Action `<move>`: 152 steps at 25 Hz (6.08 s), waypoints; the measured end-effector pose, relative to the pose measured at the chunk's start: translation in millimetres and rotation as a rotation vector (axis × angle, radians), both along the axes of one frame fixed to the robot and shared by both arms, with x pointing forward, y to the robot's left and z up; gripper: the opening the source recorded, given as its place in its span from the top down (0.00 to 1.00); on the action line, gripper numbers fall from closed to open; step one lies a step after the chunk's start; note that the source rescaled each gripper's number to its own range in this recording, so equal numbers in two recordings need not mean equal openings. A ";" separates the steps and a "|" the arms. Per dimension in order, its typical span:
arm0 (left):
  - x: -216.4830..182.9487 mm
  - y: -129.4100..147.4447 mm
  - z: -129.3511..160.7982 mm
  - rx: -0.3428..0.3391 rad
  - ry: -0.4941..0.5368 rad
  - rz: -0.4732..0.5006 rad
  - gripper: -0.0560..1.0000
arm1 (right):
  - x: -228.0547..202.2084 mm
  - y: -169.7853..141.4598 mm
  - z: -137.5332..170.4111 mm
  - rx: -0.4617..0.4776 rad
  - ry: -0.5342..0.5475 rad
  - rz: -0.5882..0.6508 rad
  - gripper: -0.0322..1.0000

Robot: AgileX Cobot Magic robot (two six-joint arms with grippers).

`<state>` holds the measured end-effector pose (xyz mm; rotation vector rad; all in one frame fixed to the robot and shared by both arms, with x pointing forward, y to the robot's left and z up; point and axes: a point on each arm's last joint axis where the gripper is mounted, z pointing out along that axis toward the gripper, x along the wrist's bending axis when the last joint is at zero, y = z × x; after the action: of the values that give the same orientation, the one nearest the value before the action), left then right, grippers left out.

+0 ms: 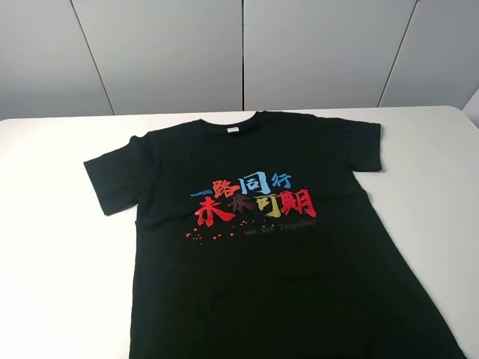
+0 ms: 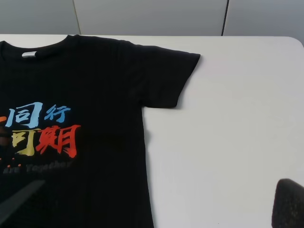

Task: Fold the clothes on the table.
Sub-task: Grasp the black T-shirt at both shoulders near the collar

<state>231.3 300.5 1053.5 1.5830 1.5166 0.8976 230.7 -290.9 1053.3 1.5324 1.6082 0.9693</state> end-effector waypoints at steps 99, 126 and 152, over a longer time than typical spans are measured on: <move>310.5 -179.1 -155.1 0.703 0.931 -1.054 0.01 | 325.9 37.1 -52.2 -0.353 0.742 0.943 0.00; 314.7 -183.0 -183.0 0.719 0.907 -1.070 0.01 | 328.5 39.1 -52.6 -0.371 0.716 0.941 0.00; 315.0 -180.2 -186.9 0.784 0.929 -1.090 0.95 | 331.2 38.2 -53.8 -0.389 0.701 0.930 0.00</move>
<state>546.3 120.3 866.6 3.1775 0.4451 0.0258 561.9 -252.7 999.5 0.8395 2.9334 0.4664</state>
